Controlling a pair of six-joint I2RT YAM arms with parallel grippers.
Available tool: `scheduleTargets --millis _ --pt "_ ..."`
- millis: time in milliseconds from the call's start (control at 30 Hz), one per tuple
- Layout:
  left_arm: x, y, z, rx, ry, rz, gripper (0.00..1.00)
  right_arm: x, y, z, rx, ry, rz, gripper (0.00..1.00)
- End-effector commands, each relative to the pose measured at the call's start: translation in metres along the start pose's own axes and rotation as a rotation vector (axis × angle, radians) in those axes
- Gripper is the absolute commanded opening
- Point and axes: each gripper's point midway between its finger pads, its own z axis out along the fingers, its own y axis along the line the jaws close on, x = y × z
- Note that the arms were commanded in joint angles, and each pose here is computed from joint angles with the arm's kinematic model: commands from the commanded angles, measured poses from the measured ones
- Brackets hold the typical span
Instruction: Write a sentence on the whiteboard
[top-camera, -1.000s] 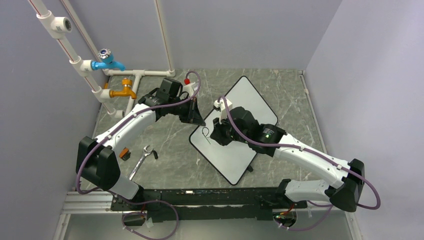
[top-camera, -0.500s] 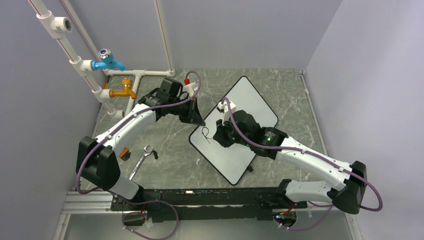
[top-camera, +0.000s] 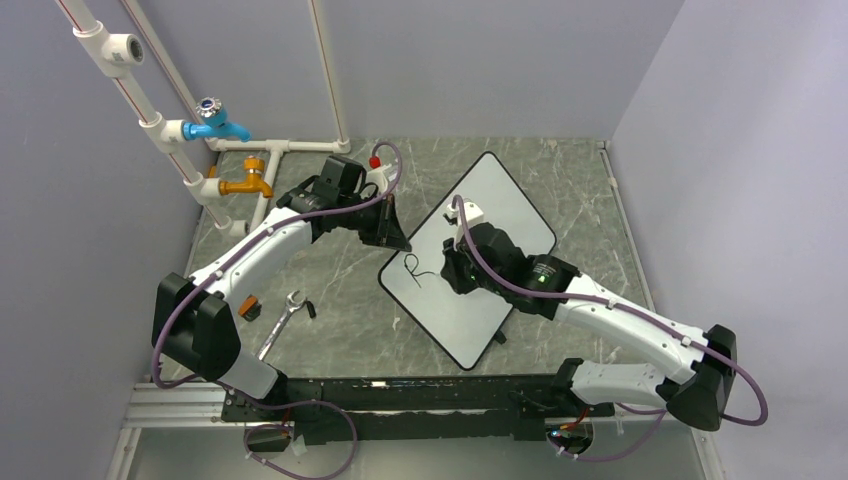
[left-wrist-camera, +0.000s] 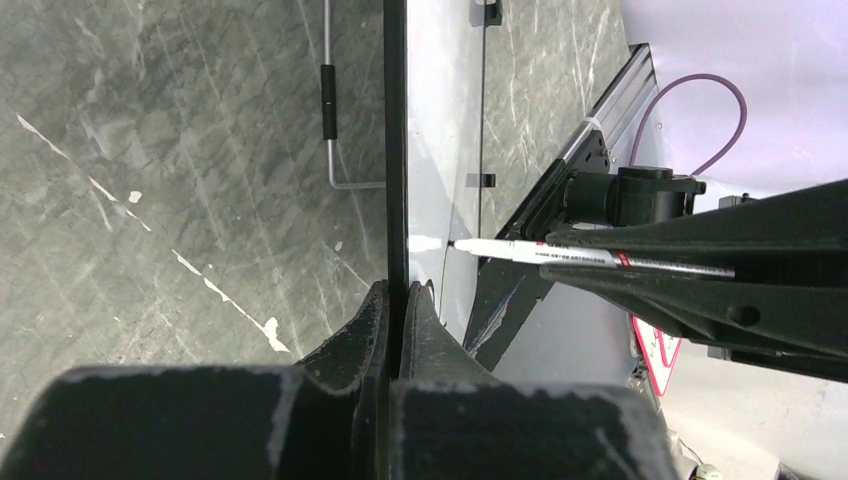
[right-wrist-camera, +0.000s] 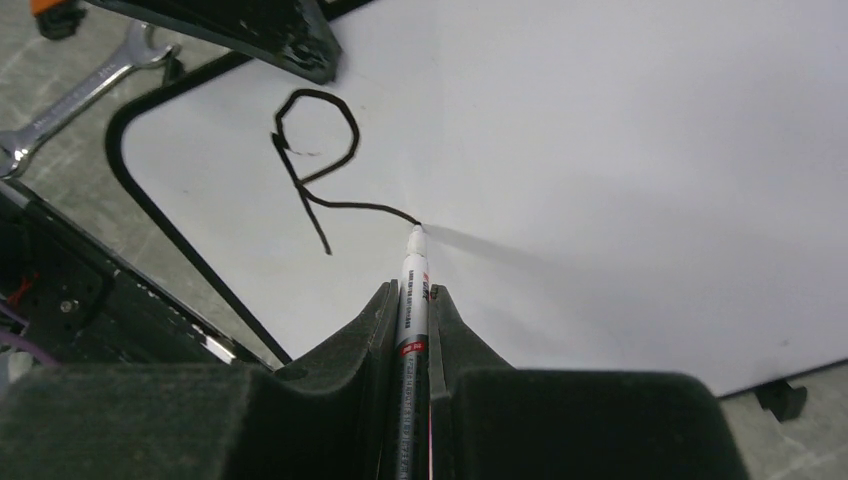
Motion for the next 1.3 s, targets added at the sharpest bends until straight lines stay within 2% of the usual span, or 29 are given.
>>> scheduleTargets --millis 0,267,567,967,1267 --pt "-0.018 -0.024 -0.011 0.028 -0.067 0.115 0.00 -0.018 -0.011 -0.023 0.048 -0.060 0.025 0.00" --pt "-0.026 -0.018 -0.013 -0.036 -0.054 0.098 0.00 -0.050 -0.009 -0.048 0.032 -0.156 0.014 0.00" --pt "-0.014 -0.006 -0.008 -0.078 -0.047 0.034 0.01 -0.058 -0.006 -0.064 -0.010 -0.201 -0.013 0.00" --pt "-0.021 -0.008 -0.007 -0.101 -0.061 0.030 0.27 -0.049 -0.015 -0.078 -0.005 -0.217 -0.003 0.00" --pt "-0.029 -0.013 -0.008 -0.101 -0.091 0.032 0.42 -0.046 -0.019 -0.080 0.007 -0.219 -0.008 0.00"
